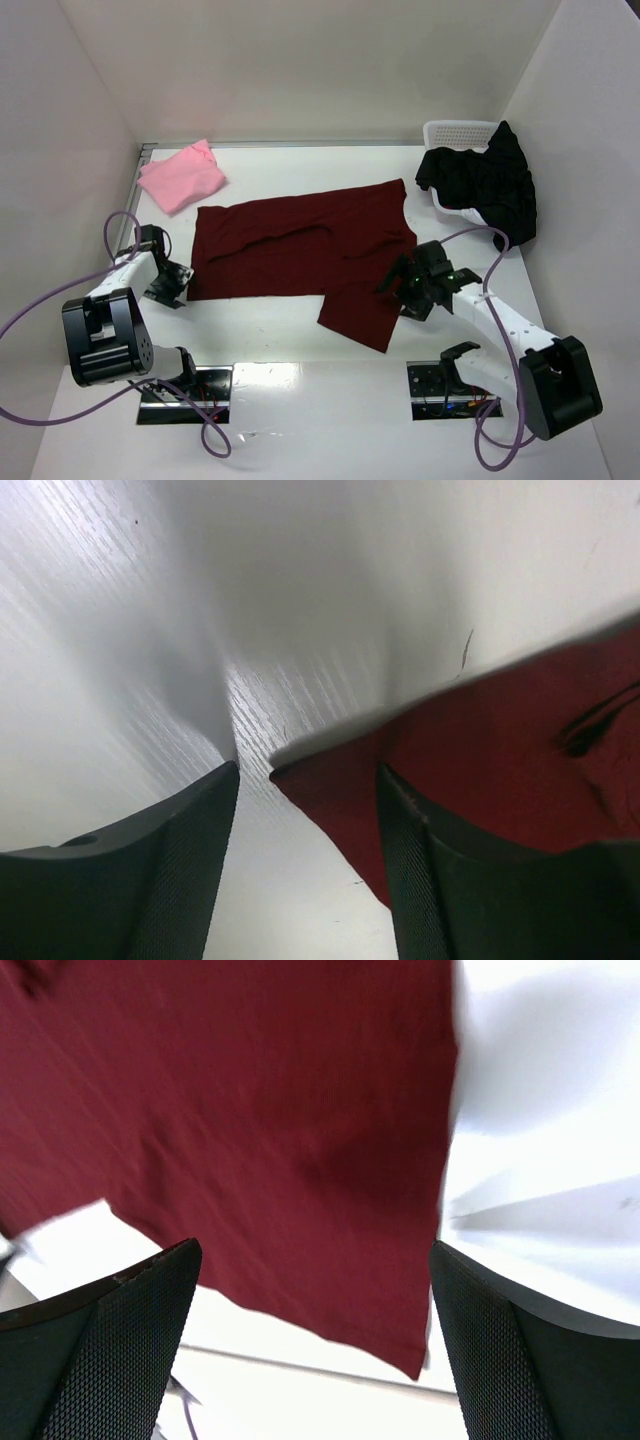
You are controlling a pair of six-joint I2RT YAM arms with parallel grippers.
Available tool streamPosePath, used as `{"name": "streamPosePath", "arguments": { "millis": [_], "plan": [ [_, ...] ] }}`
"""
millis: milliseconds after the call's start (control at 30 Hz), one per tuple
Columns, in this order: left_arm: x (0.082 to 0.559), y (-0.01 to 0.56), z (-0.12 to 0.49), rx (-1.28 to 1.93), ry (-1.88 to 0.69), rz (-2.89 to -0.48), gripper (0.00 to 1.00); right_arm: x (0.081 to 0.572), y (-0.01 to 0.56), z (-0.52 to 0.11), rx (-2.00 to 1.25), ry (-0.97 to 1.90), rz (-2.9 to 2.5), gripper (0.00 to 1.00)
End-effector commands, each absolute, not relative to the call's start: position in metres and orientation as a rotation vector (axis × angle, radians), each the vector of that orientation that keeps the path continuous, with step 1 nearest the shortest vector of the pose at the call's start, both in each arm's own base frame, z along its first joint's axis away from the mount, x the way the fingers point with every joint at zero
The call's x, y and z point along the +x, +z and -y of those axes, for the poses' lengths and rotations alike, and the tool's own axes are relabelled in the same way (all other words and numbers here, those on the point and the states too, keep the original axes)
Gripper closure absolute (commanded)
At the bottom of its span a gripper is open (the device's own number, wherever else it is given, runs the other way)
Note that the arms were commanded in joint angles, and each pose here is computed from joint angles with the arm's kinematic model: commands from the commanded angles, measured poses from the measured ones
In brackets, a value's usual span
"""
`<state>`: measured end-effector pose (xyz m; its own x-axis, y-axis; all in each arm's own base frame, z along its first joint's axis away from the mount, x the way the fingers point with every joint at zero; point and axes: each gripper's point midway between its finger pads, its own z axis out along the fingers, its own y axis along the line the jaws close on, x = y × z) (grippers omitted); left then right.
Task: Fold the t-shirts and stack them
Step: Grap the side of the flattened tshirt closest away from the robot with both arms
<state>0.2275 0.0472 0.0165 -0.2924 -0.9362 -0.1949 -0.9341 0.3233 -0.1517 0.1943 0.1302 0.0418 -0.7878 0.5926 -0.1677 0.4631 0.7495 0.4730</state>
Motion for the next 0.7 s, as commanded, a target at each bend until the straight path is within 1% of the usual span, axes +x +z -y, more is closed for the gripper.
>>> {"name": "streamPosePath", "arguments": {
  "millis": [0, 33, 133, 167, 233, 400, 433, 667],
  "plan": [
    [0.227, 0.013, -0.046, -1.681, -0.015, -2.354, 0.37, 0.187, 0.044, -0.146, 0.772, 0.658, -2.648, 0.00],
    [0.224, 0.011, -0.045, -1.686, -0.011, -2.361, 0.46, 0.183, 0.044, -0.152, 0.754, 0.670, -2.662, 0.00],
    [0.223, 0.009, -0.043, -1.691, -0.019, -2.372, 0.62, 0.175, 0.040, -0.160, 0.726, 0.671, -2.688, 0.00],
    [0.226, 0.010, -0.044, -1.686, -0.023, -2.364, 0.71, 0.175, 0.040, -0.160, 0.741, 0.673, -2.686, 0.00],
    [0.225, 0.008, -0.044, -1.691, -0.019, -2.372, 0.80, 0.172, 0.036, -0.160, 0.750, 0.660, -2.694, 0.00],
    [0.226, 0.008, -0.045, -1.678, -0.017, -2.381, 0.97, 0.163, 0.031, -0.160, 0.748, 0.651, -2.718, 0.00],
    [0.230, 0.011, -0.046, -1.673, -0.022, -2.372, 1.00, 0.158, 0.028, -0.161, 0.729, 0.647, -2.734, 0.00],
    [0.238, 0.020, -0.053, -1.624, 0.003, -2.371, 1.00, 0.144, 0.022, -0.165, 0.695, 0.611, -2.793, 0.00]
  ]
}}
